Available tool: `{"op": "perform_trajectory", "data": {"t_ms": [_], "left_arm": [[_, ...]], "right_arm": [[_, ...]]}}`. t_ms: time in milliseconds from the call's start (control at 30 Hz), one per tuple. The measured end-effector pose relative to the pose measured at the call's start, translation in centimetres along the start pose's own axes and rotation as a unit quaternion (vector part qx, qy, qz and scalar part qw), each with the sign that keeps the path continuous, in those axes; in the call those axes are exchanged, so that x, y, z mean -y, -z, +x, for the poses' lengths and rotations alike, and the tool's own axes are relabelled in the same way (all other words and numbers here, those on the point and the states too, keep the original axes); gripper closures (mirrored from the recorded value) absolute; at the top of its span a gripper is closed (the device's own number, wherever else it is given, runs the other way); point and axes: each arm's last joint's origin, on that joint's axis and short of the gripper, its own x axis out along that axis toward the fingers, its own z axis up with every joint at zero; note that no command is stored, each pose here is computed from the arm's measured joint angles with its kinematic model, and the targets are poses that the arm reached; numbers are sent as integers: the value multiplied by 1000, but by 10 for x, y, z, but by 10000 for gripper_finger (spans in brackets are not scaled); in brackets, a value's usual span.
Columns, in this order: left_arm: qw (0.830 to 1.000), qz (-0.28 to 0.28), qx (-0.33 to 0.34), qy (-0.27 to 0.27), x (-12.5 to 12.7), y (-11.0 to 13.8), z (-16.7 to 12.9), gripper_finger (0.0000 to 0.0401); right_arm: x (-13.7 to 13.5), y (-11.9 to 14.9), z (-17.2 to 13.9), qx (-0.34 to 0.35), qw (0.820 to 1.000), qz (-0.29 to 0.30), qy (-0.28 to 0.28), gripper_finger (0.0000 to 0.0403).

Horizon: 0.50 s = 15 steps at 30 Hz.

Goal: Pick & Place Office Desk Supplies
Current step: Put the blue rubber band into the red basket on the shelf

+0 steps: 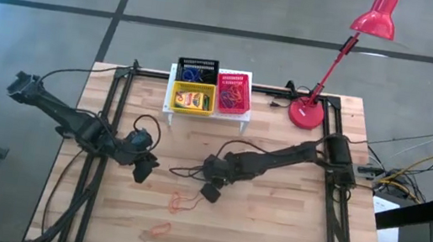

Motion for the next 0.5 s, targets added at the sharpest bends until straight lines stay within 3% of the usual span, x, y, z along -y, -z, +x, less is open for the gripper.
{"op": "perform_trajectory", "data": {"t_ms": [267, 400, 500], "left_arm": [[1000, 19, 0, 0, 0, 0, 0, 268], [1000, 30, 3, 4, 1, 0, 0, 268], [1000, 28, 6, 9, -1, 2, 5, 268]], "right_arm": [[-5, -17, -74, 55, 997, 23, -49, 394], [-2, -27, -124, 110, 989, 40, -85, 394], [7, -38, -159, 169, 981, 58, -81, 394]]}}
